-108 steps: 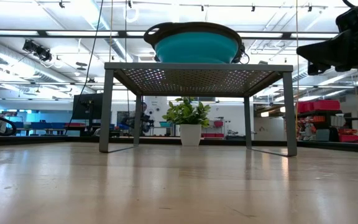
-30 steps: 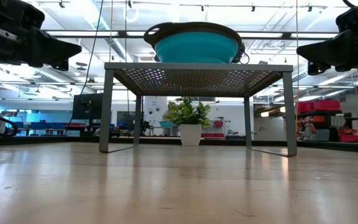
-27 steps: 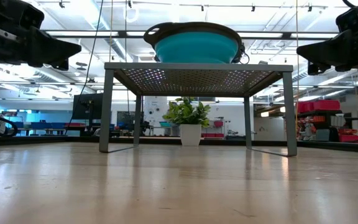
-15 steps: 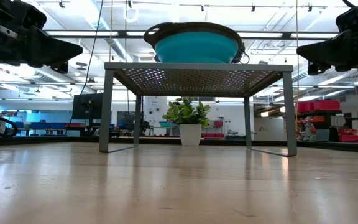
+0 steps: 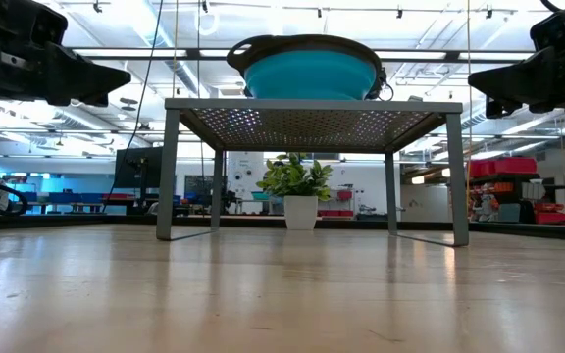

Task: Pick & Place Fruit
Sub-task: Return to Home Position

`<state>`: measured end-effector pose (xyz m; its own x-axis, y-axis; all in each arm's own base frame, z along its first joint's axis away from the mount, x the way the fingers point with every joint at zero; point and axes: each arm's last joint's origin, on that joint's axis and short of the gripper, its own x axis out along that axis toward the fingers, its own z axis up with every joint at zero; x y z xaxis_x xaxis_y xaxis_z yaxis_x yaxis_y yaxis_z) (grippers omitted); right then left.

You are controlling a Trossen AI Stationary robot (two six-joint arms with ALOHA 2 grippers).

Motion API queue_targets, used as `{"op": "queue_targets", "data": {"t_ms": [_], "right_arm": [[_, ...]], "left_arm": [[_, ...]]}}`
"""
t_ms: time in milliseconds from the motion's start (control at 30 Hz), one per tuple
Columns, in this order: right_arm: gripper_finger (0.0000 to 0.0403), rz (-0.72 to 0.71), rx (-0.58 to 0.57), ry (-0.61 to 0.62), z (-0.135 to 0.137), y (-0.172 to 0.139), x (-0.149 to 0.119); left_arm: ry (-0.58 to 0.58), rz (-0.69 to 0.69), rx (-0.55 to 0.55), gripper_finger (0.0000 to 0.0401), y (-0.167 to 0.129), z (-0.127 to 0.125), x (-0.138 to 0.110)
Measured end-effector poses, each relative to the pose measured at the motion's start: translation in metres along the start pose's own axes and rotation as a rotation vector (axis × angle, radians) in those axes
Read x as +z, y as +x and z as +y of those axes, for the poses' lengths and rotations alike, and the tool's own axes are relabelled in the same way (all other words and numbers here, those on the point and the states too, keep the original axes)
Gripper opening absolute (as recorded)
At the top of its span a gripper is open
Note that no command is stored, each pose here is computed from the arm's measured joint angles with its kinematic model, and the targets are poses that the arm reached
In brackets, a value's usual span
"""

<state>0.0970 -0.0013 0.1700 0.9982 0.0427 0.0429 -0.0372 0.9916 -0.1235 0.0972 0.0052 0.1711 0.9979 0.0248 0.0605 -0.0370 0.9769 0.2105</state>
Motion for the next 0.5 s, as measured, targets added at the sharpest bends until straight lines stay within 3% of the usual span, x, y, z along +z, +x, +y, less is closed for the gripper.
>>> {"op": "queue_targets", "data": {"t_ms": [500], "right_arm": [[0.0003,0.0,0.0,0.0,0.0,0.0,0.0]], "left_arm": [[0.041,-0.002,0.0,0.0046,0.0,0.0,0.0001]]}}
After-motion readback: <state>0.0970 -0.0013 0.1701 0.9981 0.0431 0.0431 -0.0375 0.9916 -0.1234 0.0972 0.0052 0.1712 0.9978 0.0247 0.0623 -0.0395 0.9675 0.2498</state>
